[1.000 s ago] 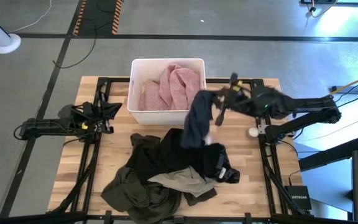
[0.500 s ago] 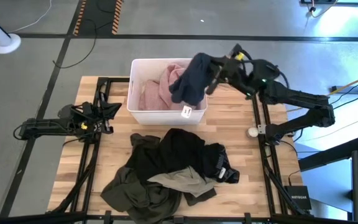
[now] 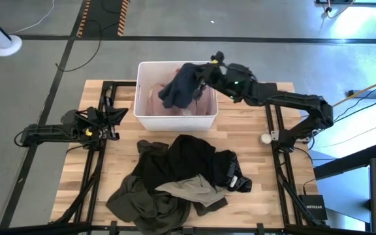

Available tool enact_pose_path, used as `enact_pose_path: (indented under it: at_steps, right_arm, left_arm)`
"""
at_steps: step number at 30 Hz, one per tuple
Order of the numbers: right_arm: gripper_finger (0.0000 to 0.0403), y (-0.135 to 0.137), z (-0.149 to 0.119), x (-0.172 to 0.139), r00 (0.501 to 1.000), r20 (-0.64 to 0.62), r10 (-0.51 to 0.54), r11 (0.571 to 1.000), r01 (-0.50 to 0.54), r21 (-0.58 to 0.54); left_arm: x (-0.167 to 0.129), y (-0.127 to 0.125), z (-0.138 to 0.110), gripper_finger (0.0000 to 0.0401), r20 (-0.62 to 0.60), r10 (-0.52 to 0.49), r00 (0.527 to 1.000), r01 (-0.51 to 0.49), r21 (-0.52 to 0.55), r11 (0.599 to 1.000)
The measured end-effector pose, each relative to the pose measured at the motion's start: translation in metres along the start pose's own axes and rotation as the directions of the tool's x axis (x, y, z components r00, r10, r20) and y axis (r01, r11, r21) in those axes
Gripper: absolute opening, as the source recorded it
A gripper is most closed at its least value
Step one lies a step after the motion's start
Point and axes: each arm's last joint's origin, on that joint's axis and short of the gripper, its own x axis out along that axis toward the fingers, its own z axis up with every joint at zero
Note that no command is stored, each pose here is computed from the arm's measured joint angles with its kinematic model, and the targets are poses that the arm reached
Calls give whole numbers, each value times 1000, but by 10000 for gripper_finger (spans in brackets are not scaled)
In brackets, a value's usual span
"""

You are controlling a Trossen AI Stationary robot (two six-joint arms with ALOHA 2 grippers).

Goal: Sort clothes
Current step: Put the blue boxer into the white laundry organizer

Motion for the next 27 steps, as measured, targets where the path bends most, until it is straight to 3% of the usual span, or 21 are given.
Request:
enact_pose_path:
  at_steps: [7,16,22,27]
  right_arm:
    - [70,10,-23,6,982,-189,21,998,-32,-55]
    - [159,17,-46,-3,904,-418,93,992,-121,-42]
    - [211,7,-39,-24,879,-461,125,987,-156,-28]
    - [225,-5,-30,-48,867,-474,155,985,-171,10]
  left_arm:
    - [0,0,0,0,-1,-1,1000,1,0,1000]
    - [0,0,-2,0,-17,-7,1000,6,-33,999]
    - [0,-1,-5,0,-52,-16,998,15,-24,1000]
    - [0,-1,-5,0,-52,-16,999,15,-27,1000]
